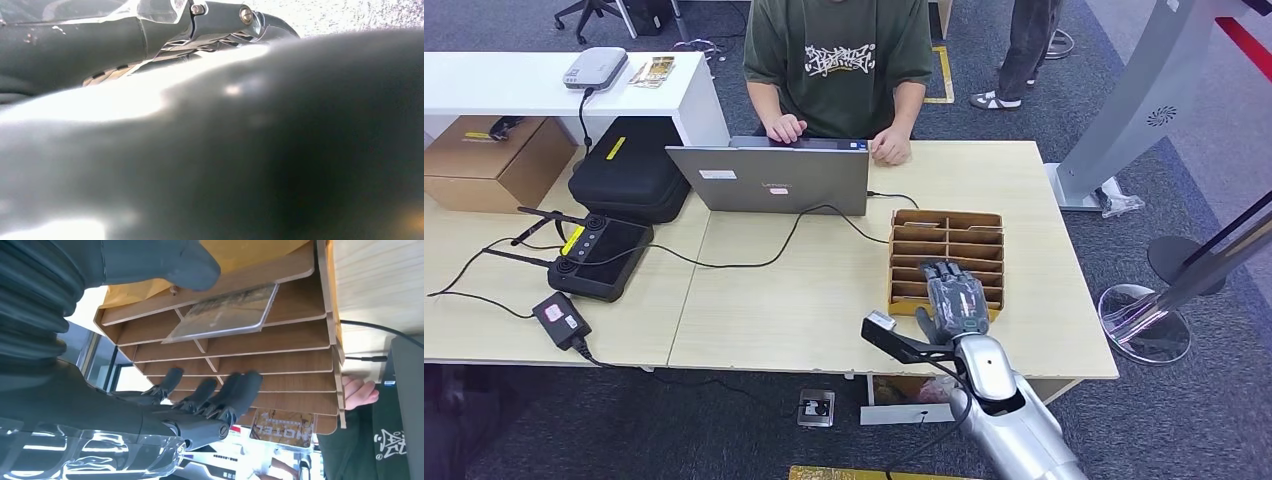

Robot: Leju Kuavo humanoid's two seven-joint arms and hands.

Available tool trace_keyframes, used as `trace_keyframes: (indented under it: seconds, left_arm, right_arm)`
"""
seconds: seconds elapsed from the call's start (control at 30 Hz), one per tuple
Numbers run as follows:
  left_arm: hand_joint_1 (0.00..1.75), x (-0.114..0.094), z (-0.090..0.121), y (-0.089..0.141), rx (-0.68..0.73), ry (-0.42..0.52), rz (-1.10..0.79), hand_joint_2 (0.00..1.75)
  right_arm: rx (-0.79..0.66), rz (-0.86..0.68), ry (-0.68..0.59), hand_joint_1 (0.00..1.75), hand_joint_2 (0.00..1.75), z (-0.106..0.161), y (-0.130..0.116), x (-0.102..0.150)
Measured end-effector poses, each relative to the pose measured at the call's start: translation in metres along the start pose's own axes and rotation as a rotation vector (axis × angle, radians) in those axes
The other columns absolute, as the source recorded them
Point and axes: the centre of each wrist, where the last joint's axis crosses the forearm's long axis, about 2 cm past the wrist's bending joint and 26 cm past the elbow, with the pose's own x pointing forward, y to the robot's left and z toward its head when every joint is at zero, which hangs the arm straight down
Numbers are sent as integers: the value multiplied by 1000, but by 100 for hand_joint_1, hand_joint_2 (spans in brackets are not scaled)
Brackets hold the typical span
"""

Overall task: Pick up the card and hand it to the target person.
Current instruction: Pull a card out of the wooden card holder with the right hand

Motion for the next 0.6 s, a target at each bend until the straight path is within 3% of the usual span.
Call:
trace_keyframes:
  seconds: [0.1, 0.3, 0.53, 0.6]
  left_arm:
    - [0, 0, 0, 0, 0, 0, -2, 0]
    - [0, 0, 0, 0, 1, -1, -6, 0]
    - [0, 0, 0, 0, 1, -2, -10, 0]
    - [0, 0, 0, 0, 2, -2, -11, 0]
  right_arm:
    - [6, 2, 2, 100, 175, 1, 1, -1]
    - [19, 0, 9, 105, 175, 2, 4, -2]
    - [26, -1, 12, 169, 175, 2, 6, -3]
    - [22, -3, 12, 170, 175, 2, 6, -3]
